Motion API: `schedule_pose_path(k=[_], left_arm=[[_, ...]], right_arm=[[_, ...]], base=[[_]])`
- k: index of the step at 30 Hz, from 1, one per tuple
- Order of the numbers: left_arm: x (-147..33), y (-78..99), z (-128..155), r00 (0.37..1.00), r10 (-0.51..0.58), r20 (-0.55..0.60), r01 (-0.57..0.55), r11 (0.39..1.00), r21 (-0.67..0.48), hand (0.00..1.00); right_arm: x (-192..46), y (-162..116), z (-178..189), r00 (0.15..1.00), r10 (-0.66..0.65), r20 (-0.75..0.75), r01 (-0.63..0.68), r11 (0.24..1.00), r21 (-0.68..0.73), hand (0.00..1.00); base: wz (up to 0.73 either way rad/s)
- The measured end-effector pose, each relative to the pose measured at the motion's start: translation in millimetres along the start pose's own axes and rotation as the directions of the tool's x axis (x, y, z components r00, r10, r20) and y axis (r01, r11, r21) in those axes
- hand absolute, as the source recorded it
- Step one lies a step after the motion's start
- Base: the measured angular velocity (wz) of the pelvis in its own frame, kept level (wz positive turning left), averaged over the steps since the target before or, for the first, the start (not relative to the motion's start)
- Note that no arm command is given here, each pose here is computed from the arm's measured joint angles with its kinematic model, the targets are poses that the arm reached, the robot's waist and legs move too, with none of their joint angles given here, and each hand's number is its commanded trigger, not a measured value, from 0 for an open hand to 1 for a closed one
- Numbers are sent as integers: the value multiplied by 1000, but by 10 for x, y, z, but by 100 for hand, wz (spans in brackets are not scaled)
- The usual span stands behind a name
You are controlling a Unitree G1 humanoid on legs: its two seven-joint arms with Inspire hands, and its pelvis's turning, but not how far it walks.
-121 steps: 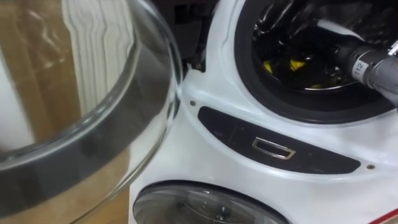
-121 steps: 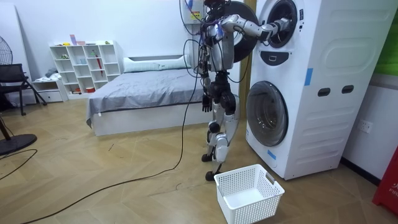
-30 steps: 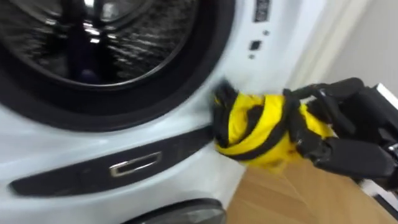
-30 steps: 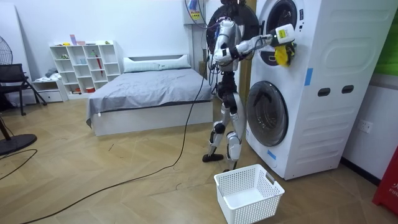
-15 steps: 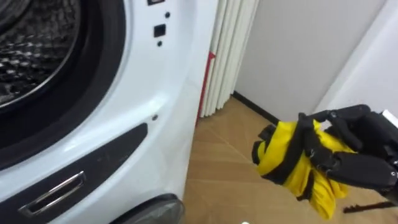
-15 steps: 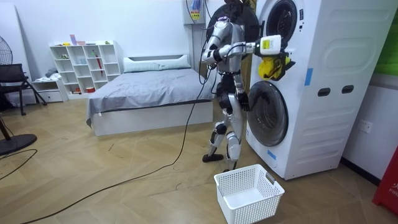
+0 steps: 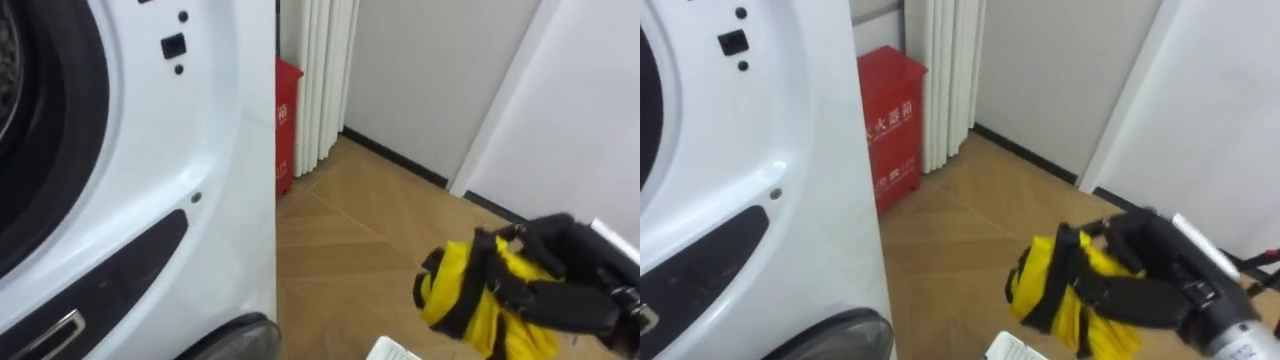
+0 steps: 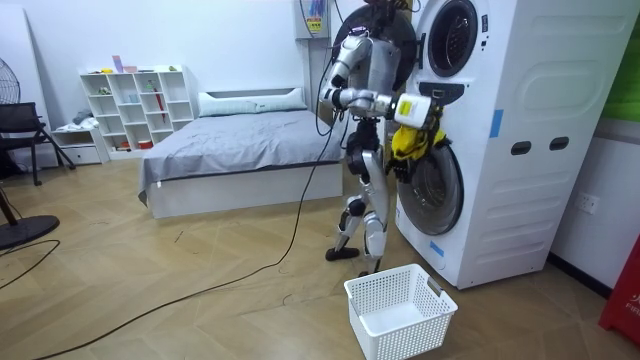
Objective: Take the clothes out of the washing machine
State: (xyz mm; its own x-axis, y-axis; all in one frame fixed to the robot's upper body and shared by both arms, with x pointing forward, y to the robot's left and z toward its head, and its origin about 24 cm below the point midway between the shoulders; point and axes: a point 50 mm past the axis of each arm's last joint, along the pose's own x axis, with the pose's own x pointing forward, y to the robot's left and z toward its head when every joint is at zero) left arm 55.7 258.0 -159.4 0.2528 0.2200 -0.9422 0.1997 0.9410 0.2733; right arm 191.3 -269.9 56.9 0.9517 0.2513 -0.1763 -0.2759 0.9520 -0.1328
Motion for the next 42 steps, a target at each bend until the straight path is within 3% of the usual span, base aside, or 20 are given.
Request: schedule_pose_path(k=[7,11,15,25,42], left_arm=[[22,-159,196,997,-48,56,45,998,47,0],[28,-156,311,994,-49,98,44,997,58,0],[27,-185,429,987,-59,149,53,997,48,0],[22,-190,558,977,-49,206,37,997,63,0],[27,-222,708,972,-11,234,9,1000,11,0]], right_arm=[[-25,159,-802,946,3,-325,28,996,89,100],[16,195,-1021,919,-6,-394,54,992,112,100],[51,120,-1257,870,-110,-481,187,975,116,100],[46,138,-1440,826,-244,-509,351,928,125,100],[143,63,-1427,775,-368,-514,453,890,47,100]], base=[[-3],[10],[26],[20],[4]])
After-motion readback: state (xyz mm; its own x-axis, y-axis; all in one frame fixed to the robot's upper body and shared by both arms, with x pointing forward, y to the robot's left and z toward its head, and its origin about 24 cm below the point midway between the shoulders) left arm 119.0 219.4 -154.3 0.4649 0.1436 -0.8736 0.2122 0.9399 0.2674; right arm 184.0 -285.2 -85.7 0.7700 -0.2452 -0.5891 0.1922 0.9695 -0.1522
